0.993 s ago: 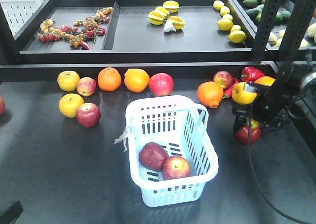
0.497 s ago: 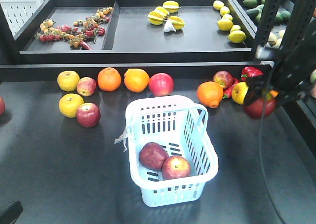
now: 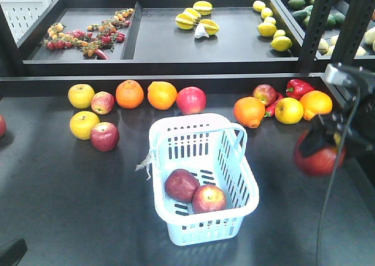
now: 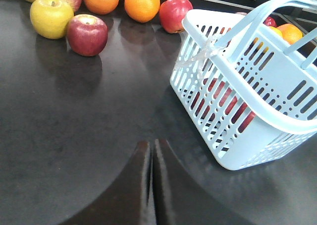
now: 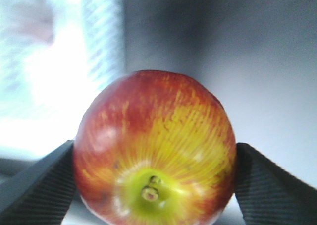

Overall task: Pick three apples into basket with both arms
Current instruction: 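Lift the red apple and carry it over the basket, then release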

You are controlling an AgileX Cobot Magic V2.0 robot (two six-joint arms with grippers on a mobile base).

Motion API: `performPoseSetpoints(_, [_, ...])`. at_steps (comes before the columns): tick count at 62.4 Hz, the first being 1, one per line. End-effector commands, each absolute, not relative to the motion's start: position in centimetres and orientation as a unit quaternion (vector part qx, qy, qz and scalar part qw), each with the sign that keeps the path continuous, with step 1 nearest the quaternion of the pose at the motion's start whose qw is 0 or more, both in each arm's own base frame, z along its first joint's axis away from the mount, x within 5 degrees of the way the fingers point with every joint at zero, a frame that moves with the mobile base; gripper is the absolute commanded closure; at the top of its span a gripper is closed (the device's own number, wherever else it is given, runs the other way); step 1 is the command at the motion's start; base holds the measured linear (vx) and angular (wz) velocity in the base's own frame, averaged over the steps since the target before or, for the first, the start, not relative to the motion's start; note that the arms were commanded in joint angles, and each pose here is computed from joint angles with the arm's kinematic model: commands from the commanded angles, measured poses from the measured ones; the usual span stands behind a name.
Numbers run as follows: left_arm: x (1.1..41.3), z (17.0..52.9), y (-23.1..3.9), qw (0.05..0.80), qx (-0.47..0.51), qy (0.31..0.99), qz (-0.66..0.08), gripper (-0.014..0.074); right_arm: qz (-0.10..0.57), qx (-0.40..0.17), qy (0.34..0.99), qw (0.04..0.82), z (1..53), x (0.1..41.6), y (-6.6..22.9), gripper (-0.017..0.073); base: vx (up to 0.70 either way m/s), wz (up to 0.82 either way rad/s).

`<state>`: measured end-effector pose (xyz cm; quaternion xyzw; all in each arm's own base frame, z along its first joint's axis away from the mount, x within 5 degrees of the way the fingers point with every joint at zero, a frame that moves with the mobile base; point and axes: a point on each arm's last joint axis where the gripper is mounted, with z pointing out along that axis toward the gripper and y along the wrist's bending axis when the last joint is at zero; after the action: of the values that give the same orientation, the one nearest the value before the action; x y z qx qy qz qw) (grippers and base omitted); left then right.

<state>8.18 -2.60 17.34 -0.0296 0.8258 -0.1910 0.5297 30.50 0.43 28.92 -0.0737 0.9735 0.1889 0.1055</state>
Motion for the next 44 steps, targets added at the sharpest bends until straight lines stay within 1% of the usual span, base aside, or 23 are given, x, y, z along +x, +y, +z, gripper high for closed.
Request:
performPoseSetpoints(1, [8.5,18.1,-2.6,0.538,-0.039,0.819,-0.193,0.0601,0.257,-0.086,0.951,0.151,30.6,28.7,1.8,0.0563,0.0,0.0])
performPoseSetpoints(8, [8.5,18.1,-2.6,0.538,-0.039,0.819,-0.193,0.0601,0.316,-0.093,0.931,0.156,30.2,28.1,3.1,0.0563,0.0,0.0])
performPoseSetpoints(12, [8.5,18.1,-2.6,0.538,-0.039,0.819,-0.193,0.0601,0.329,-0.104,0.924,0.162,30.2,28.1,4.3,0.0563,0.0,0.0])
performPoseSetpoints(16, [8.5,18.1,-2.6,0.538,-0.039,0.819,-0.193,0.0601,0.331,-0.117,0.922,0.166,30.0,28.3,5.7,0.0563,0.0,0.0])
performPoseSetpoints(24, [8.5,18.1,-2.6,0.538,-0.039,0.819,-0.193,0.0601,0.323,-0.155,0.915,0.183,29.0,29.0,10.1,0.0563,0.0,0.0])
performPoseSetpoints(30, [8.5,18.1,-2.6,0.538,-0.039,0.819,-0.193,0.0601,0.312,-0.17,0.913,0.198,27.6,29.7,12.9,0.0563,0.0,0.0])
performPoseSetpoints(36, [8.5,18.1,-2.6,0.538,-0.039,0.819,-0.193,0.0601,0.299,-0.172,0.915,0.208,25.9,30.6,14.6,0.0563,0.0,0.0])
performPoseSetpoints(39, [8.5,18.1,-2.6,0.538,-0.039,0.819,-0.193,0.0601,0.29,-0.166,0.917,0.216,24.9,31.3,15.1,0.0563,0.0,0.0])
performPoseSetpoints(44, [8.5,18.1,-2.6,0.538,-0.039,0.819,-0.193,0.0601,0.279,-0.174,0.919,0.219,23.8,32.1,15.6,0.0561,0.0,0.0])
